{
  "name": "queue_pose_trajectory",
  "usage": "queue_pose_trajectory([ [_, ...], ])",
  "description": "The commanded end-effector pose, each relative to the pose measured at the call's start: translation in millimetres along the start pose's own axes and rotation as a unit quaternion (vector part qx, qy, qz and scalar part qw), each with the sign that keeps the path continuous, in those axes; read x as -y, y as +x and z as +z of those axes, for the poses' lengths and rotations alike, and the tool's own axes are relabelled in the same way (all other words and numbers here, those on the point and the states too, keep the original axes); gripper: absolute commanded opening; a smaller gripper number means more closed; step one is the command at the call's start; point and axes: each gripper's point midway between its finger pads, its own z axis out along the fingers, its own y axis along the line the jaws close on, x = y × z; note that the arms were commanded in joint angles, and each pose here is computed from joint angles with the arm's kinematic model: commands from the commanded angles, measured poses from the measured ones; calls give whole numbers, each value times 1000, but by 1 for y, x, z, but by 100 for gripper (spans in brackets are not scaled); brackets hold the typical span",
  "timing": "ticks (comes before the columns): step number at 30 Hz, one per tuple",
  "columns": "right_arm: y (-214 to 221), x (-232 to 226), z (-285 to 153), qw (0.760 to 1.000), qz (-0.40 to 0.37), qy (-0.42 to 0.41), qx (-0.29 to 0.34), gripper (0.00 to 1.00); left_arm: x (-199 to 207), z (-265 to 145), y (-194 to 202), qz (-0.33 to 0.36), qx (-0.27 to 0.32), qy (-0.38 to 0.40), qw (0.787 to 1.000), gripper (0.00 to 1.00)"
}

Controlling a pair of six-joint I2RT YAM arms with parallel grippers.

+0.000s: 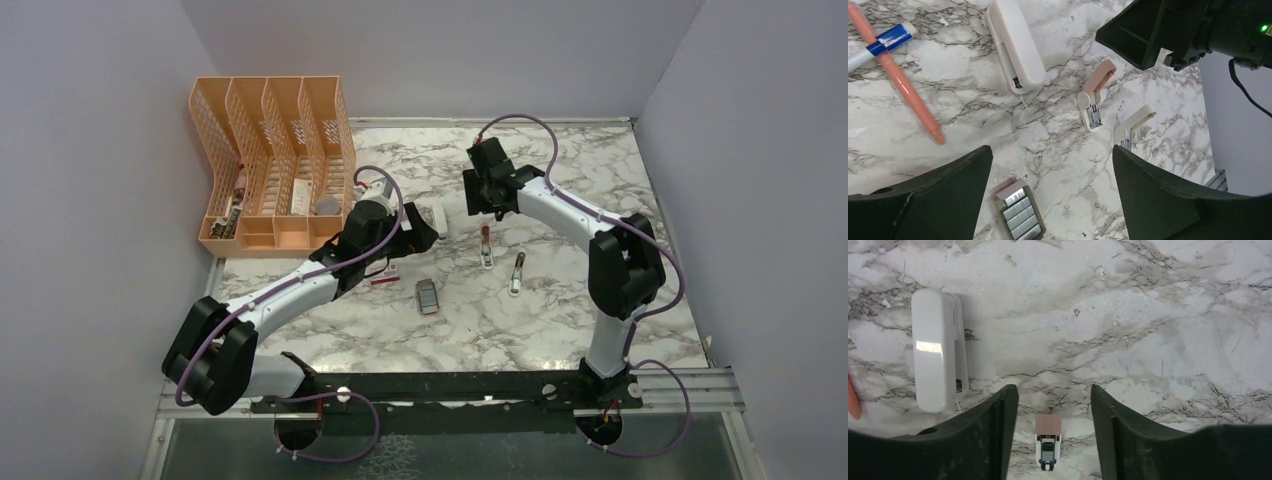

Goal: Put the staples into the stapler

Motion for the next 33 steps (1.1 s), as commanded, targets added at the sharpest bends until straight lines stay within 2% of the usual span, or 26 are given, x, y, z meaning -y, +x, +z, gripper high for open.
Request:
queue_pose_trajectory([
  [1, 18, -10, 5, 999, -31, -22, -36, 56, 16, 6, 12, -4, -31, 49, 998, 86],
  [5, 30, -10, 12, 998, -33, -22, -58, 50, 16, 11, 20, -10, -44, 55, 997, 80],
  [13, 47, -7, 10, 996, -37, -21, -81, 48, 19, 22, 33, -18, -67, 68, 995, 72],
  [16, 54, -9, 9, 995, -36, -29, -92, 38, 22, 28, 38, -23, -74, 73, 994, 66],
  [19, 60, -10, 7, 994, -31, -31, -105, 33, 21, 37, 41, -15, -75, 64, 995, 62],
  [23, 60, -11, 3, 994, -21, -35, -101, 31, 22, 50, 49, -10, -89, 59, 994, 59],
  [26, 56, -13, -1, 995, -11, -41, -92, 25, 30, 58, 55, -5, -99, 65, 993, 57],
  [30, 49, -16, -5, 996, 8, -48, -78, 23, 41, 71, 71, -1, -120, 76, 990, 51],
  [33, 43, -21, -9, 996, 22, -61, -64, 22, 47, 80, 78, -4, -115, 75, 991, 46],
])
